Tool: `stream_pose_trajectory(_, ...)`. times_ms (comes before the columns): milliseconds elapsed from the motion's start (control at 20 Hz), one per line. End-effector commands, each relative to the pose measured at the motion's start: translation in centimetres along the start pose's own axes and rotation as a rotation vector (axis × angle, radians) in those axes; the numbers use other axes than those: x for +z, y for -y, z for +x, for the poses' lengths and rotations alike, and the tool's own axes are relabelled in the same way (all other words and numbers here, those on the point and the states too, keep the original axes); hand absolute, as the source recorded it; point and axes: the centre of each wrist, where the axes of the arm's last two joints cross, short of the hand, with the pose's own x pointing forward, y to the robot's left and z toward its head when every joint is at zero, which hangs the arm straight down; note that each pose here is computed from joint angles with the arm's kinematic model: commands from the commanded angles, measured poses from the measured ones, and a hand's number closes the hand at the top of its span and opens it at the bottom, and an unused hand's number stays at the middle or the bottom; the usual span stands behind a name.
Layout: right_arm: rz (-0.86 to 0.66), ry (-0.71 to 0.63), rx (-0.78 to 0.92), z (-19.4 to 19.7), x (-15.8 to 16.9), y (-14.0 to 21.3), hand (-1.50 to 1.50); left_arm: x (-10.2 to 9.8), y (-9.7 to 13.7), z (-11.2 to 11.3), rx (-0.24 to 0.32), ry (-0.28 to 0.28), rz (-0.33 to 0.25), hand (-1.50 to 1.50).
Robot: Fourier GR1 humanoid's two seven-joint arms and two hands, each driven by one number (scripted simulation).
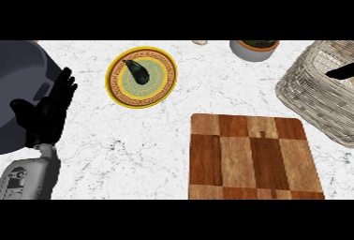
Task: Pick the sweet potato from the cutting board and place it in the basket
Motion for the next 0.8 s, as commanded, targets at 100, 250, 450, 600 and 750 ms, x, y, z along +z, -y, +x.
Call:
stream_pose_trajectory(100,-0.11,-0.082,-0.28,-1.5,-1.3,4.0,-1.5,0.5,0.3,-1.4,-0.001,-0.008,0.033,0.0)
stream_pose_trajectory(250,-0.117,-0.146,-0.361,-2.7,-1.5,4.5,-1.5,0.3,-1.9,0.0,0.001,0.008,0.009,0.0)
stream_pose_trajectory(450,-0.162,-0.172,-0.491,-7.5,-1.5,6.5,-1.5,1.1,0.0,-0.8,-0.006,-0.022,0.039,0.0)
stream_pose_trajectory(600,-0.121,-0.174,-0.526,-10.5,-1.2,7.6,-1.5,0.3,-0.4,-0.3,0.0,-0.02,0.037,0.0)
stream_pose_trajectory(750,-0.105,-0.178,-0.509,-13.6,-0.1,6.5,-1.5,2.3,-0.1,-0.9,-0.001,-0.027,0.028,0.0)
